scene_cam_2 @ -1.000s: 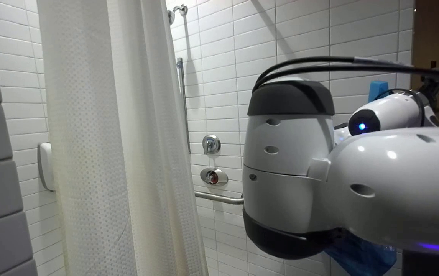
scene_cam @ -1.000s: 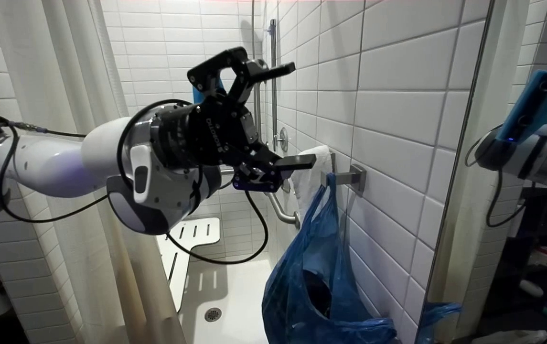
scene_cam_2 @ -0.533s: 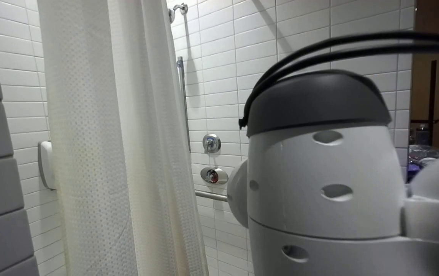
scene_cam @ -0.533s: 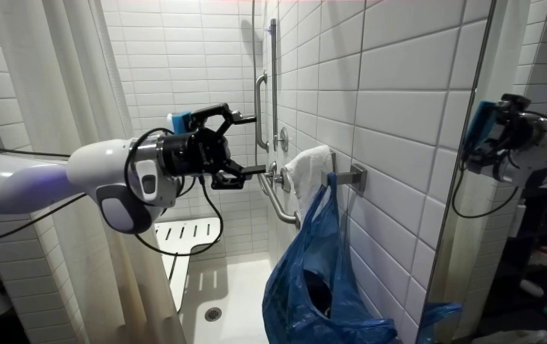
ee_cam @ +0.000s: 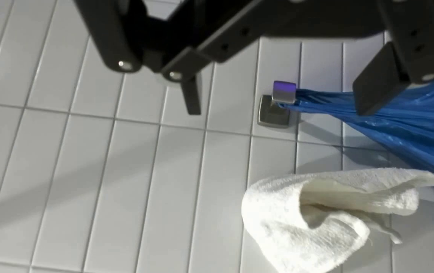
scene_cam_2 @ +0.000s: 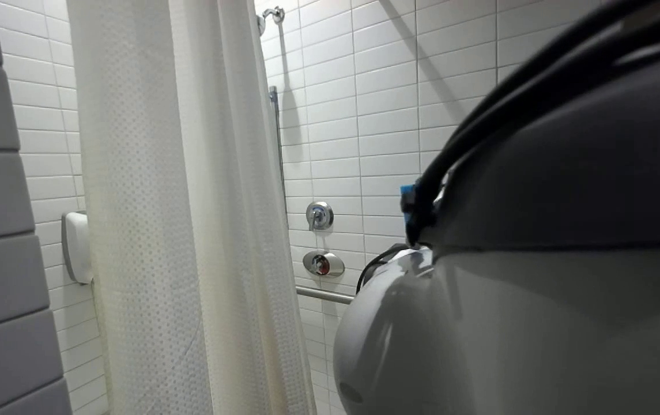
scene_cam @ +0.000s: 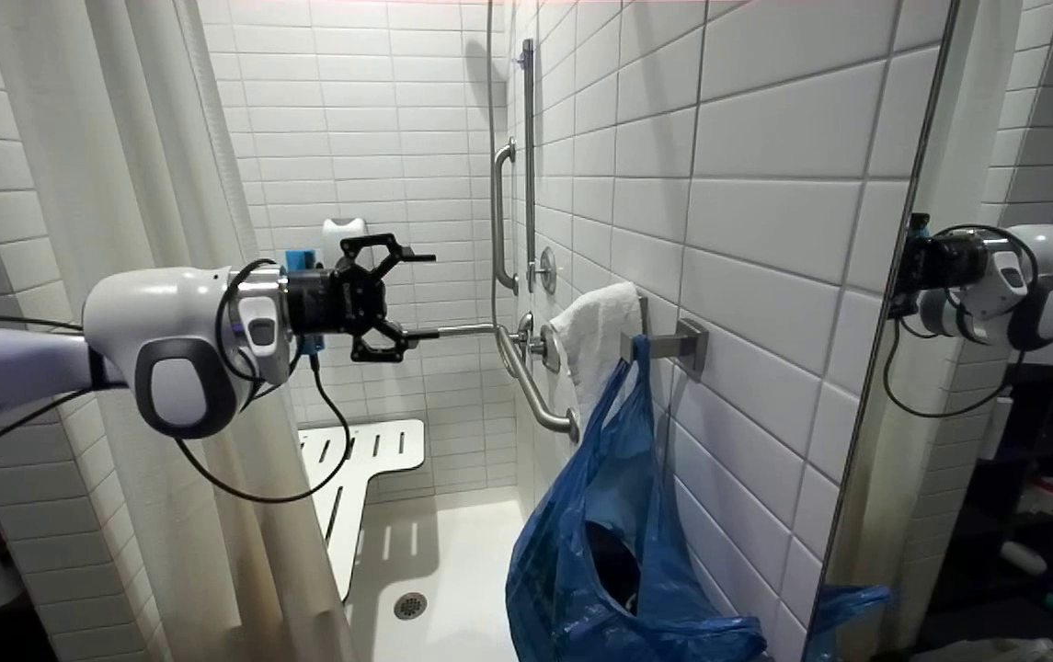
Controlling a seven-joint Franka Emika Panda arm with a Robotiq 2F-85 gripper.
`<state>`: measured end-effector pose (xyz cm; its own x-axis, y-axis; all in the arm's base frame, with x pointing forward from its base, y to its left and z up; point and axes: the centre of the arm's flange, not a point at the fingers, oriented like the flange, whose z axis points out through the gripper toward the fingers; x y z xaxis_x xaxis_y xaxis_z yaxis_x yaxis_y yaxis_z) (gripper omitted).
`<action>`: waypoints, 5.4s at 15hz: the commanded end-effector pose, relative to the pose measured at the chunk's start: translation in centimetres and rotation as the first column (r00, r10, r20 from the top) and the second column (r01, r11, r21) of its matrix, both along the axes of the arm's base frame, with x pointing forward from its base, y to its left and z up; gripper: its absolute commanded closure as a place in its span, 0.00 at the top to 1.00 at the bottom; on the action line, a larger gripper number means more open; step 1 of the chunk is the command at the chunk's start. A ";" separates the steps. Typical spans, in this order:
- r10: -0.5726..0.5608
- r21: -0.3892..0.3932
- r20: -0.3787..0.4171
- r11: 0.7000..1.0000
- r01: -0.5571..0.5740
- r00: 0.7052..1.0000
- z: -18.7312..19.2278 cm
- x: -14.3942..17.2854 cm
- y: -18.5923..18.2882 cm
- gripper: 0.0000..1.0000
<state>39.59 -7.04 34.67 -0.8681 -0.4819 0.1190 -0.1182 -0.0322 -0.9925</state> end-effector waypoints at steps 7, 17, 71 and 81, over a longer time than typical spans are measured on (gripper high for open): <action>0.070 -0.044 -0.219 0.996 -0.081 0.973 0.5 -0.3 -0.4 1.00; 0.008 0.024 -0.362 1.000 0.001 0.932 0.4 -0.2 -2.8 1.00; -0.209 -0.251 -0.626 0.966 0.059 0.751 -2.0 4.7 -8.0 1.00; -0.203 -0.259 -0.619 0.965 0.048 0.758 -1.3 2.9 -10.2 1.00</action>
<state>42.51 -17.22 33.35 -0.6039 -0.2685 0.7505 -0.7363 -0.1726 -0.6542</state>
